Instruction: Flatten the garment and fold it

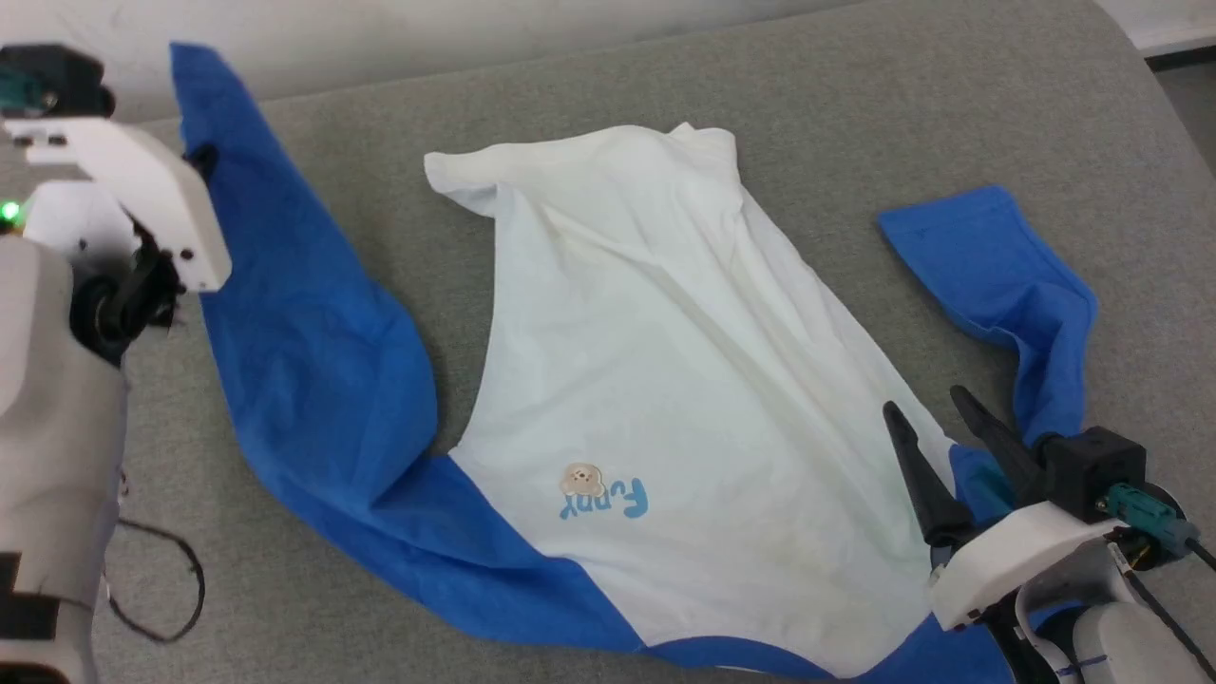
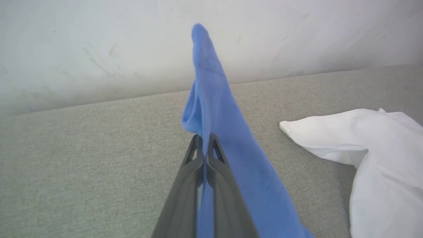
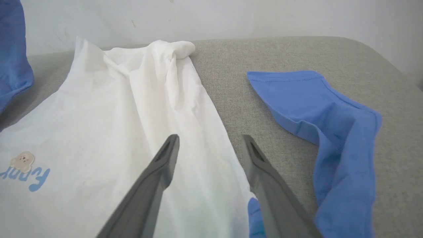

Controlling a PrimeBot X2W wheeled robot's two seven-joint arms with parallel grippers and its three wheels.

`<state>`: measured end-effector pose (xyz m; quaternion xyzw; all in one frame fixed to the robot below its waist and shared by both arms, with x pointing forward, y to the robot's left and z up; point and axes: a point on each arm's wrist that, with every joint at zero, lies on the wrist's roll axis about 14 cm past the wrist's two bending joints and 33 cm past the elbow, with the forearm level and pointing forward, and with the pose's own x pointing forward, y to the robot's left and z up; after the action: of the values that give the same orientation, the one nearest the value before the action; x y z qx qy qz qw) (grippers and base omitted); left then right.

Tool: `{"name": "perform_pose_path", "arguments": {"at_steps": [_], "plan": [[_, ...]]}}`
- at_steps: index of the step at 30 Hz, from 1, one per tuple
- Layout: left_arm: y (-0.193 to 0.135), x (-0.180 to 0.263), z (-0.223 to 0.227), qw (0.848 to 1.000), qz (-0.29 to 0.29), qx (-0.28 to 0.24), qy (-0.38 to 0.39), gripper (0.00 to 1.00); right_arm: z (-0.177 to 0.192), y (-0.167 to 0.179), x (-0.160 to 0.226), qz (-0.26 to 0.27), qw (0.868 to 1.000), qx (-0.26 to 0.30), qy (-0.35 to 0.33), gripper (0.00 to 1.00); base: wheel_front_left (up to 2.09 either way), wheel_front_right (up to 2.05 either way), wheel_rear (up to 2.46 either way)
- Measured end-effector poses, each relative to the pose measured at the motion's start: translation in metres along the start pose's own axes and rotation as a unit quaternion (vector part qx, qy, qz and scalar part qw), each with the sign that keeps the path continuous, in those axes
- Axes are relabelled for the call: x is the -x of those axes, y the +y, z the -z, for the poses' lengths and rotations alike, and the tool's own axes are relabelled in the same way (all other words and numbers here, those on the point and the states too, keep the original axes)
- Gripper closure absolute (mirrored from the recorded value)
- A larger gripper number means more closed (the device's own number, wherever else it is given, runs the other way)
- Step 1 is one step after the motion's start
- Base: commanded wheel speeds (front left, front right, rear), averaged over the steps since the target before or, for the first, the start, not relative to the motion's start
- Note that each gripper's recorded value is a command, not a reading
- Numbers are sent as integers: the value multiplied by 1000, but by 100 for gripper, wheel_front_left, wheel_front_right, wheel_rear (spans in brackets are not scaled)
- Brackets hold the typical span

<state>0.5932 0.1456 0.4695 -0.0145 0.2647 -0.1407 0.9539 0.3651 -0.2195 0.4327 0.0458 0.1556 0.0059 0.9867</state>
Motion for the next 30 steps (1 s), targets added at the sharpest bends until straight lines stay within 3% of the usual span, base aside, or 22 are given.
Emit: {"name": "perform_pose_path", "arguments": {"at_steps": [5,6,7,10,16,22,30], "plan": [[37,15,53,997,-49,18,56,99,-4,6,-3,-10,1000,3,-3,0,0,0,0],[44,18,62,996,-62,19,64,15,-4,7,-4,-12,1000,4,-3,0,0,0,0],[50,21,68,995,-72,17,64,0,-4,7,-5,-13,1000,5,-3,0,0,0,0],[61,26,64,995,-93,5,35,0,-5,9,-6,-17,1000,10,-2,0,0,0,0],[59,43,15,988,-101,-23,-111,0,-19,3,-5,-22,999,35,-13,0,0,0,0],[23,81,-40,957,-56,-53,-280,0,-43,-13,-2,-15,997,72,-22,0,0,0,0],[-8,155,-21,929,-61,-50,-361,0,-53,-30,-16,-7,991,124,40,0,0,0,0]]}}
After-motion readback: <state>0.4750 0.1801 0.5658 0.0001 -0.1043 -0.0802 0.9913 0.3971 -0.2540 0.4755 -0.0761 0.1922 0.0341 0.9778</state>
